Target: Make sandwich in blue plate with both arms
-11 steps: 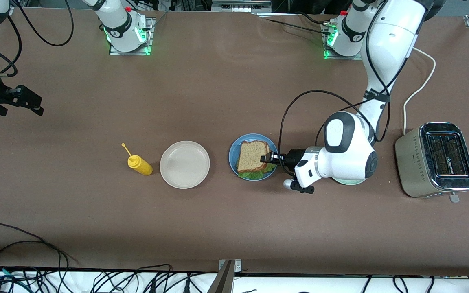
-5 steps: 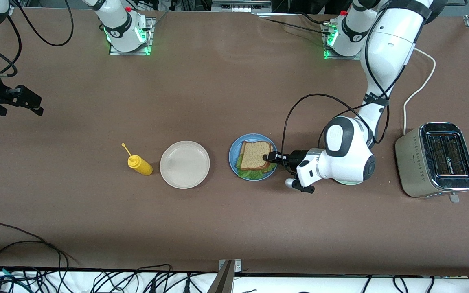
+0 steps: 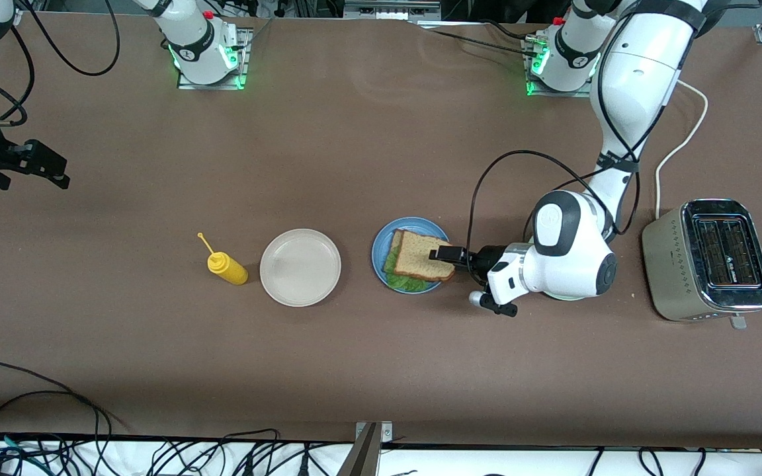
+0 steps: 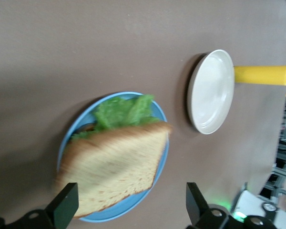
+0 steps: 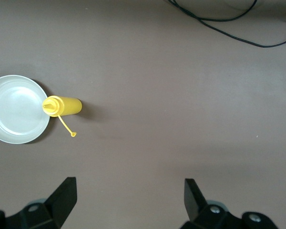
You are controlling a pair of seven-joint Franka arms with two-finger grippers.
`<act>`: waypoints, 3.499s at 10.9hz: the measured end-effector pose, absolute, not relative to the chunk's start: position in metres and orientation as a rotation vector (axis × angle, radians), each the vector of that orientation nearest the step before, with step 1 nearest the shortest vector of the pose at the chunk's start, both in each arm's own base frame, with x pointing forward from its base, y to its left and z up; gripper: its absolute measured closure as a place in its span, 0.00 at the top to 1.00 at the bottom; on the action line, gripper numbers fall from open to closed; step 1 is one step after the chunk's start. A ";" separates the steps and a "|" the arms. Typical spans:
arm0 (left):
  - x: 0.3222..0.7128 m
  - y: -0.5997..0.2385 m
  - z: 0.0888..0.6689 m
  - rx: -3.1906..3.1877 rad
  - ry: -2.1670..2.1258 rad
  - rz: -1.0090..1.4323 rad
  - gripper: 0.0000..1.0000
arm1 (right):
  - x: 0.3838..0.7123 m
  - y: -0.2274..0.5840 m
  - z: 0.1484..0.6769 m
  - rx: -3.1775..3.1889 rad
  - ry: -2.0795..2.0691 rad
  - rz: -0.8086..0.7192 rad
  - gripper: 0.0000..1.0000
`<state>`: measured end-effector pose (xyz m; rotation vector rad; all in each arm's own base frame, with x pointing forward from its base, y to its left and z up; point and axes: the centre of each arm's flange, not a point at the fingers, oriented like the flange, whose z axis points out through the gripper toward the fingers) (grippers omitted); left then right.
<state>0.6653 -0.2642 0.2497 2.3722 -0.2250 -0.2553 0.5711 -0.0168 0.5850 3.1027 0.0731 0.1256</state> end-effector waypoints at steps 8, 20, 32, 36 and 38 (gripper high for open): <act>0.684 -0.211 0.318 2.730 -0.564 -0.099 1.00 | 0.573 -0.017 0.582 3.102 0.071 0.119 1.00; 0.653 -0.117 0.502 3.164 -0.844 -0.066 1.00 | 0.574 -0.018 0.582 3.101 0.071 0.119 1.00; 0.622 -0.087 0.570 3.163 -0.696 -0.124 1.00 | 0.574 -0.018 0.582 3.101 0.071 0.119 1.00; 0.618 -0.082 0.576 3.170 -0.676 -0.128 1.00 | 0.574 -0.016 0.582 3.101 0.074 0.118 1.00; 0.608 -0.082 0.593 3.174 -0.677 -0.041 1.00 | 0.575 -0.014 0.583 3.101 0.080 0.120 1.00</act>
